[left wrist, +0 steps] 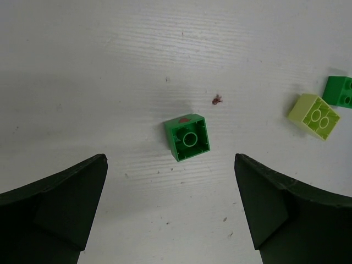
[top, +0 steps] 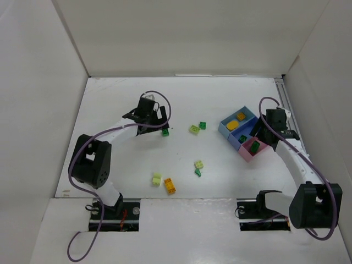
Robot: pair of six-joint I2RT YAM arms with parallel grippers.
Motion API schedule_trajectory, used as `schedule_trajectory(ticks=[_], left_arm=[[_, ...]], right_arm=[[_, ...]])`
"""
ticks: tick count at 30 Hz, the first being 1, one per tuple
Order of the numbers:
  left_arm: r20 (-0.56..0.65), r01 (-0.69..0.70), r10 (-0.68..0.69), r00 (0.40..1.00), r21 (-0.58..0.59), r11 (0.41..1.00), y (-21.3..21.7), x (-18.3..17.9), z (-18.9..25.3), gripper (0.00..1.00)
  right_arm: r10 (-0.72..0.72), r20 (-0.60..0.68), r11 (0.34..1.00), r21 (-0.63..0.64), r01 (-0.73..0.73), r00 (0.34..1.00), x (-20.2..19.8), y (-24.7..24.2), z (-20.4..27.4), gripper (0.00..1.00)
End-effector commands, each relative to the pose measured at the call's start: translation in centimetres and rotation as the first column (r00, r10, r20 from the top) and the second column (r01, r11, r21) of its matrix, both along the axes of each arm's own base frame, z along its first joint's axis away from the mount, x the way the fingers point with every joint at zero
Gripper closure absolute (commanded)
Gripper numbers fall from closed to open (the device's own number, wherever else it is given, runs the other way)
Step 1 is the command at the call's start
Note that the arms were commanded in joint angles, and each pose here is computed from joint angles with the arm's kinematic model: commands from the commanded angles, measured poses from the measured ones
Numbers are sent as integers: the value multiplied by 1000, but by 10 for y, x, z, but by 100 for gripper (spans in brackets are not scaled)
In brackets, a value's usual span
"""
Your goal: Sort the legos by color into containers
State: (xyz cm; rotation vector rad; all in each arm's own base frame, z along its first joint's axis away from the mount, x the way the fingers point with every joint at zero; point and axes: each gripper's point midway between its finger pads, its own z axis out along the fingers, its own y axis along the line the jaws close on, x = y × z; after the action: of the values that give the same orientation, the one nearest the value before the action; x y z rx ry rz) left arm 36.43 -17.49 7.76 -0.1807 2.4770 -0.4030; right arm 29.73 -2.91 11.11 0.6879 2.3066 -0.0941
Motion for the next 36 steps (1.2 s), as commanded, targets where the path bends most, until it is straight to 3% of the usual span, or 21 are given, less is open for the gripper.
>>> schedule_trajectory(ticks=[1, 3, 8, 16, 20, 22, 36], left_arm=[[48, 14, -14, 999, 3, 1000, -9, 12, 12, 0], [51, 14, -15, 999, 14, 1000, -11, 14, 11, 0], [14, 31, -32, 999, 54, 998, -19, 19, -5, 12], [-18, 47, -46, 999, 76, 996, -26, 19, -20, 26], [-28, 54, -51, 998, 90, 995, -30, 20, -23, 37], [-49, 56, -51, 998, 113, 992, -31, 18, -30, 47], [-71, 91, -83, 994, 117, 989, -39, 12, -36, 79]], right_arm=[[-14, 45, 1000, -14, 15, 999, 4, -5, 11, 20], [-14, 79, 1000, -15, 16, 997, 5, -5, 22, 18], [9, 152, 999, -38, -4, 988, 4, -6, 46, 18], [23, 171, 999, -53, -14, 985, 3, -7, 55, 18], [23, 171, 999, -53, -14, 985, 3, -7, 55, 18], [23, 171, 999, -53, -14, 985, 3, -7, 55, 18], [11, 175, 998, -64, 0, 984, -7, -10, 61, 18]])
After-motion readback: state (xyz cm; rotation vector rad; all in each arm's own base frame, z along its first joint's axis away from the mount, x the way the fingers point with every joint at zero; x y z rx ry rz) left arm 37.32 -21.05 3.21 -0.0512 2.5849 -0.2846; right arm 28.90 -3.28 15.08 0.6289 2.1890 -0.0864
